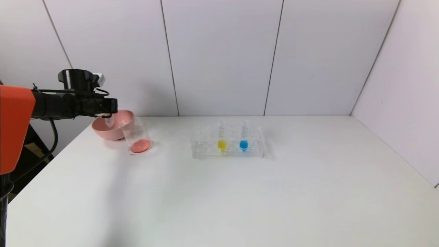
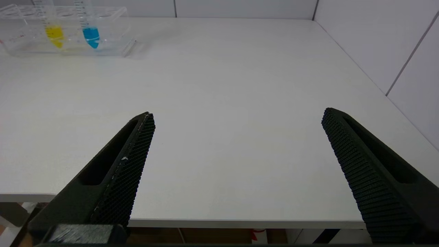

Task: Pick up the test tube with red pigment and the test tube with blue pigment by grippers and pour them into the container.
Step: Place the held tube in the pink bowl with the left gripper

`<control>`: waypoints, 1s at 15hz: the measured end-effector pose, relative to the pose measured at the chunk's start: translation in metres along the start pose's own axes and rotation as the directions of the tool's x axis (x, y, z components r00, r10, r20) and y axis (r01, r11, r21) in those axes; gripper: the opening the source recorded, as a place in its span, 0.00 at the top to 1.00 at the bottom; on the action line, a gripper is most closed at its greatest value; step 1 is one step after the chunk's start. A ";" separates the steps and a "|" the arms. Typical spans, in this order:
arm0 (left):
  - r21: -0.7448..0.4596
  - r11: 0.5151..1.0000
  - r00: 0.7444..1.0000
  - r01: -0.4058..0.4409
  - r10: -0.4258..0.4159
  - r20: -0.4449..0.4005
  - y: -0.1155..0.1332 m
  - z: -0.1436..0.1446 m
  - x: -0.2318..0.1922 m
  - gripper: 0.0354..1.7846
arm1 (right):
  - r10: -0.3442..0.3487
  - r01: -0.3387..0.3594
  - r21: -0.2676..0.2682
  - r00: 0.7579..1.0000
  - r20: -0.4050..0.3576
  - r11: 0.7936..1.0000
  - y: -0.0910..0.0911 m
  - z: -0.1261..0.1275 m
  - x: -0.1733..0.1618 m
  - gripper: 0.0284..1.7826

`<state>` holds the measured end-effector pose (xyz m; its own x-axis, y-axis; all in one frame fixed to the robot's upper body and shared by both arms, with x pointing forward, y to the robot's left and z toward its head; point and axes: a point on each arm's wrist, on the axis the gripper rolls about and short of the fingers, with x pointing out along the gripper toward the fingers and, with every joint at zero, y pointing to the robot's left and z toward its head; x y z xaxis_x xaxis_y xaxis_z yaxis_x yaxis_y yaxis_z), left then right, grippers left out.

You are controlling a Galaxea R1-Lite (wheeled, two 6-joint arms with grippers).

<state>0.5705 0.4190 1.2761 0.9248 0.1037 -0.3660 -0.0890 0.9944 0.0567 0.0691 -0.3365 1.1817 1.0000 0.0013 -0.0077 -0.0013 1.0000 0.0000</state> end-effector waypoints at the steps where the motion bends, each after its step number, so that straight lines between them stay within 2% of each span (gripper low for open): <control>1: -0.002 1.000 1.000 -0.005 0.005 -0.003 0.003 -0.001 0.000 0.75 | 0.000 0.000 0.000 1.000 0.000 1.000 0.000 0.000 0.000 0.00; 5: -0.004 1.000 1.000 -0.011 0.011 0.004 0.006 -0.003 0.001 0.75 | 0.000 0.000 0.000 1.000 0.000 1.000 0.000 0.000 0.000 0.00; 8: -0.002 1.000 1.000 -0.014 0.014 0.026 0.008 -0.001 0.001 0.67 | 0.000 0.000 0.000 1.000 0.000 1.000 0.000 0.000 0.000 0.00; 10: -0.001 1.000 1.000 -0.014 0.014 0.028 0.007 0.000 0.001 0.54 | 0.000 0.000 0.000 1.000 0.000 1.000 0.000 0.000 0.000 0.00; 13: -0.002 1.000 0.999 -0.016 0.016 0.033 0.008 0.002 -0.001 0.26 | 0.000 0.000 0.000 1.000 0.000 1.000 0.000 0.000 0.000 0.00; 15: 0.000 1.000 0.999 -0.015 0.015 0.038 0.007 0.003 -0.005 0.12 | 0.000 0.000 0.000 1.000 0.000 1.000 0.000 0.000 0.000 0.00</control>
<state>0.5665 0.4254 1.2813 0.9369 0.1174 -0.3294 -0.1025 0.9928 0.0622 0.0691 -0.3365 1.1817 1.0000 0.0013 -0.0077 -0.0013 1.0000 0.0000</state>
